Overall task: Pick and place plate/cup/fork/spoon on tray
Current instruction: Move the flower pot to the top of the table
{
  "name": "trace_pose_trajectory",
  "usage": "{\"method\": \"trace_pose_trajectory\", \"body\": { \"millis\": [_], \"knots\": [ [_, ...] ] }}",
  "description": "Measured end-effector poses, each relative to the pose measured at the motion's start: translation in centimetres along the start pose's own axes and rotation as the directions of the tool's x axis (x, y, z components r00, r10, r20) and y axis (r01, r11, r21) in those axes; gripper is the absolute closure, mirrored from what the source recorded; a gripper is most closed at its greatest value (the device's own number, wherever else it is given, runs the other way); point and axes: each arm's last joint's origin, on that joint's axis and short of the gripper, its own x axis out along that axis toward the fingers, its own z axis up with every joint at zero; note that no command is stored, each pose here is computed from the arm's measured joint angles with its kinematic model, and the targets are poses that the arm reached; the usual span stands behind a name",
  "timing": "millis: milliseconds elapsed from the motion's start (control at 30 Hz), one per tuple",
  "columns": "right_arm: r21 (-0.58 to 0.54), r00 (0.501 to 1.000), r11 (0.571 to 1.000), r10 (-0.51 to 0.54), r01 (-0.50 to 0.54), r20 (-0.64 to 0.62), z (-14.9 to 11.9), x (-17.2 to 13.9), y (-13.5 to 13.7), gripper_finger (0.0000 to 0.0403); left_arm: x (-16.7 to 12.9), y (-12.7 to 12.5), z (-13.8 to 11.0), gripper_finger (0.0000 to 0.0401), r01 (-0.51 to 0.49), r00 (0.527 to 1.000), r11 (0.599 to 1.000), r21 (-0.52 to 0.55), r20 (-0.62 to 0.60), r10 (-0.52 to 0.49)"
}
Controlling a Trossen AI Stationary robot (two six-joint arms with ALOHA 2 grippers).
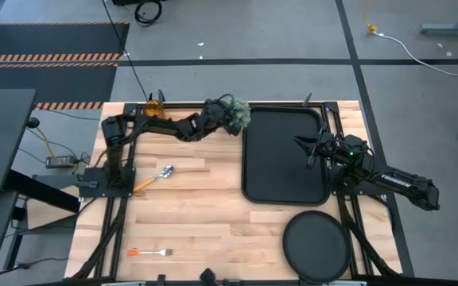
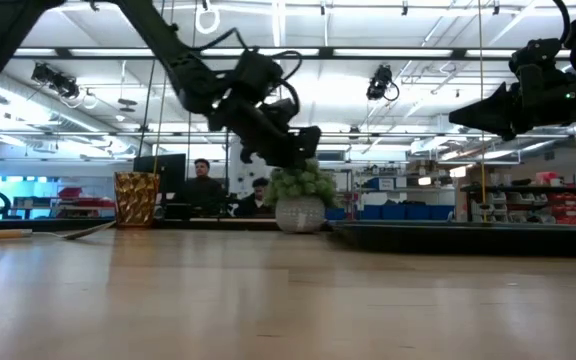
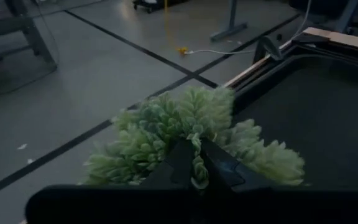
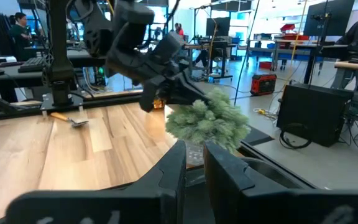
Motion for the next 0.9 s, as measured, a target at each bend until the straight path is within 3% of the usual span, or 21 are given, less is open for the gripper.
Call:
{"method": "trace_pose_trajectory", "body": {
  "millis": [267, 633, 900],
  "knots": [
    [0.0, 1.0, 1.0, 0.0, 0.0, 0.0, 0.0, 0.0, 0.0, 0.0341, 1.7, -0.6, 0.6, 0.0375, -0.055, 0.998, 0.998, 0.034, 0.004, 0.055],
    [0.0, 1.0, 1.0, 0.0, 0.0, 0.002, 0.0, 0.0, 0.0, 0.0341, 2.6, 2.3, 0.9, 0.0374, -0.148, 0.989, 0.989, -0.024, -0.003, 0.148],
    [0.0, 1.0, 1.0, 0.0, 0.0, 0.003, 0.0, 0.0, 0.0, 0.0341, 2.6, 2.1, 0.9, 0.0374, -0.101, 0.995, 0.994, -0.033, -0.013, 0.1]
  ]
}}
